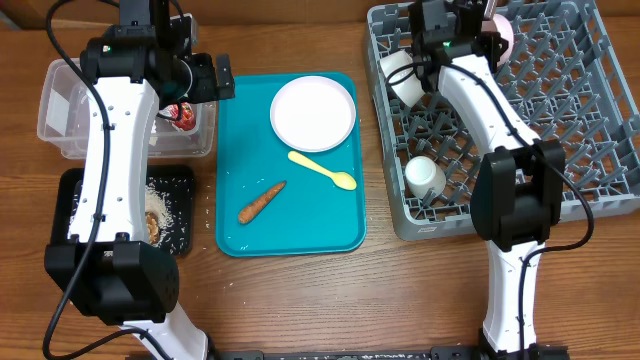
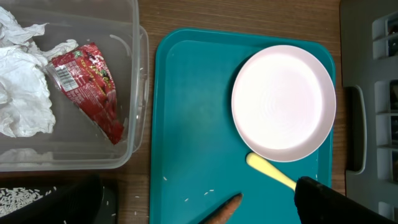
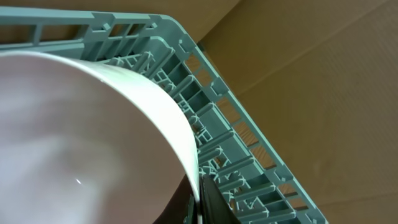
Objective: Sort waste into correct bins and load items into the dishwasher
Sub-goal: 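Lower the bowl into the rack and open the right gripper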
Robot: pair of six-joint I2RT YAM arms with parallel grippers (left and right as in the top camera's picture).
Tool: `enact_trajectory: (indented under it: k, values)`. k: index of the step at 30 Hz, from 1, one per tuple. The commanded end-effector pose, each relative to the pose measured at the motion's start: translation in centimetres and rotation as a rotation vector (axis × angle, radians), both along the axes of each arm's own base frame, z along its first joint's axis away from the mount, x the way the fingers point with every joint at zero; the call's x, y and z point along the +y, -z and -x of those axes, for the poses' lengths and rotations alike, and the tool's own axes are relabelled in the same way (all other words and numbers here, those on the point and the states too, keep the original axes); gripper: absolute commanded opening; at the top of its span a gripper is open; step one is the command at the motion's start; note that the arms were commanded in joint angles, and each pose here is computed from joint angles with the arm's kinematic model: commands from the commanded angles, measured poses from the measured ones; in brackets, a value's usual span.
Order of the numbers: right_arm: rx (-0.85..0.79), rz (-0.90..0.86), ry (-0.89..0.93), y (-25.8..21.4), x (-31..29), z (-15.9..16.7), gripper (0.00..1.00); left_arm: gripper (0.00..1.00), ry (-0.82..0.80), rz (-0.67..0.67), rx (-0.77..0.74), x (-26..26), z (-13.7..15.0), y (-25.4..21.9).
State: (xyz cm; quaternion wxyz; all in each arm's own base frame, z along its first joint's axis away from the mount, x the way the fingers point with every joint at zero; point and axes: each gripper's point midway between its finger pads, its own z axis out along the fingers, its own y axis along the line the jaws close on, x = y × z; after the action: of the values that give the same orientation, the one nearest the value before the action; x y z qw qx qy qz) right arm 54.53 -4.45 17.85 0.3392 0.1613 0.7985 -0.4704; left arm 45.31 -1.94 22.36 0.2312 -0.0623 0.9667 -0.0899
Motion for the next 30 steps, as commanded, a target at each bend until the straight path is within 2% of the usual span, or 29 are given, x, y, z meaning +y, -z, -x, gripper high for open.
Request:
enact_trajectory:
  k: [1, 15, 18, 23, 27, 30]
  values:
    - [0.024, 0.015, -0.011, 0.7, 1.0, 0.5, 0.04, 1.0, -0.003, -0.005, 0.002, 0.0, -0.1, 0.2]
    - [0.083, 0.032, -0.091, 1.1, 5.1, 1.1, 0.04, 1.0, 0.014, -0.014, -0.001, 0.0, -0.1, 0.2]
    - [0.115, 0.041, -0.096, 1.3, 5.2, 1.5, 0.2, 1.0, 0.014, -0.014, -0.003, 0.0, -0.1, 0.2]
    - [0.154, 0.054, -0.12, 1.5, 6.3, 2.0, 0.22, 1.0, 0.014, -0.014, -0.009, 0.0, -0.2, 0.1]
    - [0.153, 0.057, -0.149, 1.5, 7.8, 2.1, 0.29, 1.0, 0.014, -0.014, -0.009, 0.0, -0.2, 0.1]
    - [0.156, 0.061, -0.173, 1.3, 9.0, 2.2, 0.41, 1.0, 0.014, -0.014, -0.009, 0.0, -0.2, 0.1]
